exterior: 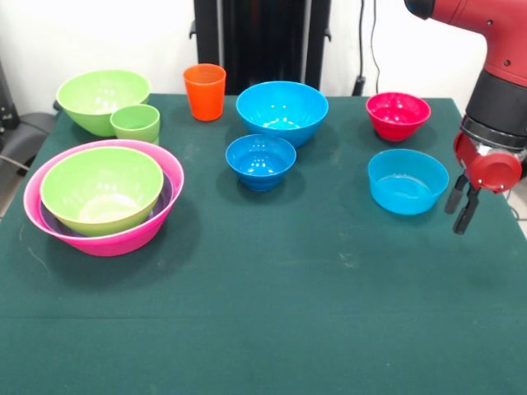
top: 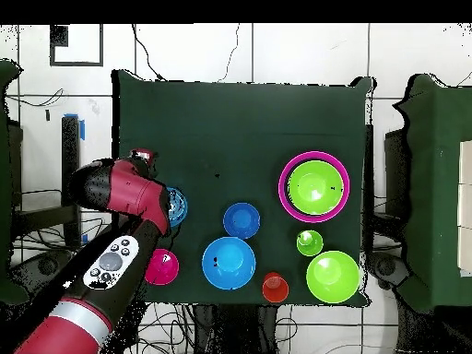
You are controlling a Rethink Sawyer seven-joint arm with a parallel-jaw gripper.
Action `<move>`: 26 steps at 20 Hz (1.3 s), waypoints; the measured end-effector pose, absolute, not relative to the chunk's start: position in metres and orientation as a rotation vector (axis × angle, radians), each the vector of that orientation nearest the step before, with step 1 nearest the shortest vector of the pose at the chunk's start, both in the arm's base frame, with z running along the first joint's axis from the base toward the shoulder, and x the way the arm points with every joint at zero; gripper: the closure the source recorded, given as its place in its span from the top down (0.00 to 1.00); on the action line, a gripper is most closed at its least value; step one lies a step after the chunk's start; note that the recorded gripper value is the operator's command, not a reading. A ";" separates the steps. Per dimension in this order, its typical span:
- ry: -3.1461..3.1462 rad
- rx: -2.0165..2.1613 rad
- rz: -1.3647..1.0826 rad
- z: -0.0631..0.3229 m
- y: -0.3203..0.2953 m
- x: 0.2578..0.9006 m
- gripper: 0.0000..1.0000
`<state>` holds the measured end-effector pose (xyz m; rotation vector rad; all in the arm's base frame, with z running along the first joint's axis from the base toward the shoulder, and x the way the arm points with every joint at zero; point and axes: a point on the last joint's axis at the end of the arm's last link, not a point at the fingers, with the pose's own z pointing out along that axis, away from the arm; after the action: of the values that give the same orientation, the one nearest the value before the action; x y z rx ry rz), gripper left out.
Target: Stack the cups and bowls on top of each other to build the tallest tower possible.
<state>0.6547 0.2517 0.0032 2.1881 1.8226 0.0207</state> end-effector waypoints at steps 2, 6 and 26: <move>1.827 2.197 -0.009 0.005 0.249 0.656 1.00; 1.833 2.279 -0.145 0.015 0.242 0.657 1.00; 1.840 2.308 -0.173 0.047 0.319 0.582 1.00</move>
<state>0.5818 0.3195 0.0474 2.3077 1.8401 -0.1728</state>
